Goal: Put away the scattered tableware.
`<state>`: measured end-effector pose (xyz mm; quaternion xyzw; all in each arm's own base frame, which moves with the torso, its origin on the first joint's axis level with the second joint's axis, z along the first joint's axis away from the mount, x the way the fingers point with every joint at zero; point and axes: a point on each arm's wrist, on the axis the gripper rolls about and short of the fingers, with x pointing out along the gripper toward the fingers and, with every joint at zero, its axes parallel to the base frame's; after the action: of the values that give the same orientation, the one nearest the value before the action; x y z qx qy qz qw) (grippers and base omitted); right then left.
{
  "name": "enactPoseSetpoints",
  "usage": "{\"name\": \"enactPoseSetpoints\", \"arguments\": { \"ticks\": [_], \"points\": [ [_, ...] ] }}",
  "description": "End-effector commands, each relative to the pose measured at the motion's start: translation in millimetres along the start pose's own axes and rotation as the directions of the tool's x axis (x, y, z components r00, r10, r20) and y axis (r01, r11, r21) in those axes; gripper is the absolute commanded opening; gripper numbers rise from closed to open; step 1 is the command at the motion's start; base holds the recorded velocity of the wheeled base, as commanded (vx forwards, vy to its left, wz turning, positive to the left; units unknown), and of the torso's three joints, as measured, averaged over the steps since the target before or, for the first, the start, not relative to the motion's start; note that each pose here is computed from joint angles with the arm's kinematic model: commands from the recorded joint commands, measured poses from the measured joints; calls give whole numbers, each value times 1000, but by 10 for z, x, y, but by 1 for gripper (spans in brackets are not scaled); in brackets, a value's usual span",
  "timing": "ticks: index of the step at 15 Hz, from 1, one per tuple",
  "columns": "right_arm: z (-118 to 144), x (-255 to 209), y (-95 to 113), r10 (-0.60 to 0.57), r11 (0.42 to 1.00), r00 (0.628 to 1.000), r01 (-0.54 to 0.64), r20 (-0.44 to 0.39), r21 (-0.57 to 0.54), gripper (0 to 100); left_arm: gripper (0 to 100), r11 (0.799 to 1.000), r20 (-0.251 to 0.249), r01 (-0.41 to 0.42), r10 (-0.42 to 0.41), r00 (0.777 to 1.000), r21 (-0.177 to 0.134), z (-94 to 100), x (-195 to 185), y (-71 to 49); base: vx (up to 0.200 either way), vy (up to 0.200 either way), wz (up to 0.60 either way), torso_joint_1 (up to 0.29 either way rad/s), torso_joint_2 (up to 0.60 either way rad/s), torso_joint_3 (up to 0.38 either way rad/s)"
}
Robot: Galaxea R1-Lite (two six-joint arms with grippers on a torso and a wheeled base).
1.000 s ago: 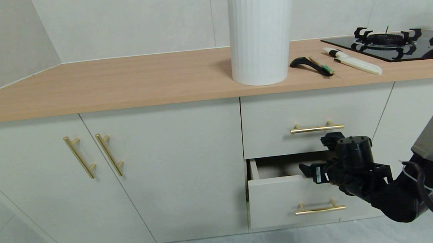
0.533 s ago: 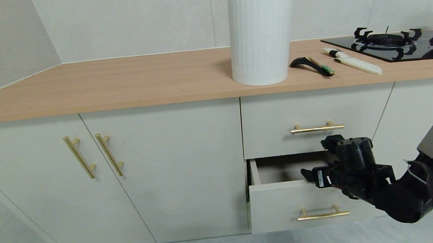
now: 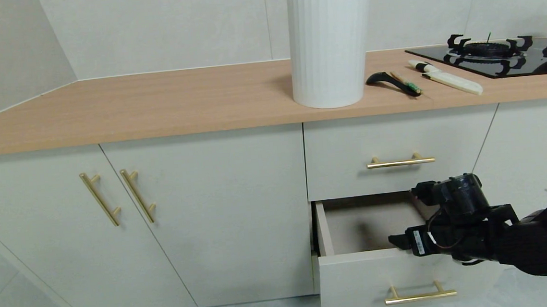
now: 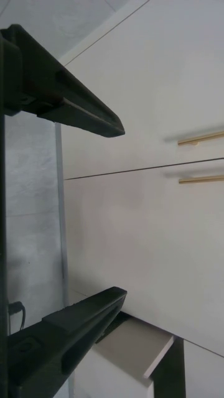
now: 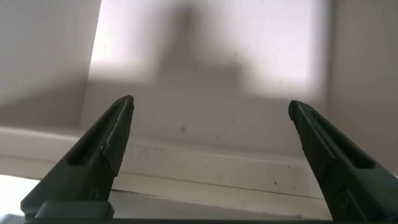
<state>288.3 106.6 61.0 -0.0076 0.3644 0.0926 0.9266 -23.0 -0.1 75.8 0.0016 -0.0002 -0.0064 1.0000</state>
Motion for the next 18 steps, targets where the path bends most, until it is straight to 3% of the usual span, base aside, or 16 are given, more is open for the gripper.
{"name": "enactPoseSetpoints", "arguments": {
  "ticks": [1,10,18],
  "points": [
    [84,-223,9,51,999,999,-51,6,-4,100,100,1000,0,1,-1,1000,0,0,0,0,0,0,0,0,0,0],
    [-129,-392,-1,69,975,966,-118,-248,-186,100,100,1000,0,1,-1,1000,0,0,0,0,0,0,0,0,0,0],
    [-349,-592,-20,20,914,871,-216,-492,-345,100,100,1000,0,1,-1,1000,0,0,0,0,0,0,0,0,0,0]
  ]
}}
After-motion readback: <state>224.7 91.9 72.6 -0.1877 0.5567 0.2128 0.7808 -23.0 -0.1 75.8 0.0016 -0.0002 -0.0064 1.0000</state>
